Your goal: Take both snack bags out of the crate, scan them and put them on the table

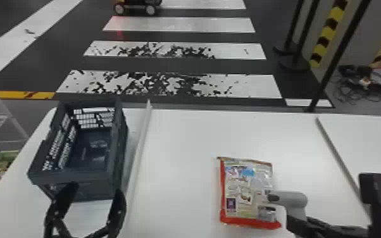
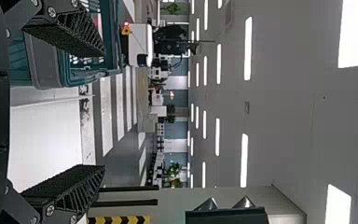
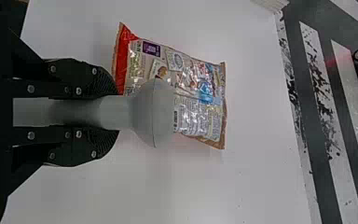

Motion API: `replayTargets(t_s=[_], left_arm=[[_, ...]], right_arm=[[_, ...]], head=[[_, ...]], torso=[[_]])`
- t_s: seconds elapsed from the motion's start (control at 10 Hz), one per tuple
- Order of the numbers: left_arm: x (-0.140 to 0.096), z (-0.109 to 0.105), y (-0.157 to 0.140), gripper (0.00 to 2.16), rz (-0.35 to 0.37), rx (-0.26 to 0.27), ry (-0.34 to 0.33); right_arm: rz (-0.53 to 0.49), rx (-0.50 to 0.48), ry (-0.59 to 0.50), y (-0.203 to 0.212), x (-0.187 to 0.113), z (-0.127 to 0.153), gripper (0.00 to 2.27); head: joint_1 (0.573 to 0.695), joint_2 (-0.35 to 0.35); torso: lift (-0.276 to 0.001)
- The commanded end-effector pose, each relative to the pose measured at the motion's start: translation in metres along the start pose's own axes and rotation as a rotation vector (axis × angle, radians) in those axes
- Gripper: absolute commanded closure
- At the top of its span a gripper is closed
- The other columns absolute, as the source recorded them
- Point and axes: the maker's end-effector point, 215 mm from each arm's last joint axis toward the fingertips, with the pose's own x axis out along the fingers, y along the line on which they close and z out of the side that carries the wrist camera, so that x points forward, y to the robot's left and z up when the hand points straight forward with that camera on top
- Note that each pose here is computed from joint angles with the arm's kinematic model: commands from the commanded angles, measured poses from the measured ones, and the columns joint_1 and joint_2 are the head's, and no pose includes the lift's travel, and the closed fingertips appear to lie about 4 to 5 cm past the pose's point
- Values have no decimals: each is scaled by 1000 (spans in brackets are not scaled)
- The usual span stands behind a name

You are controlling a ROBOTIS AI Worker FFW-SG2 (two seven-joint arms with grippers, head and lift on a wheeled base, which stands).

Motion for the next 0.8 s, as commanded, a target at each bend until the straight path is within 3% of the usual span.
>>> replayTargets(t_s=[0.0,0.7], left_arm=[[0,2,0,151,0,0,-3],[-3,5,0,151,-2,2,-12]], right_arm=[[12,-7,-19,6,3,9,2256],[32,-10,-2,15,21,5,2256]], head=[[695,35],[695,63]], torso=[[-94],[-94]])
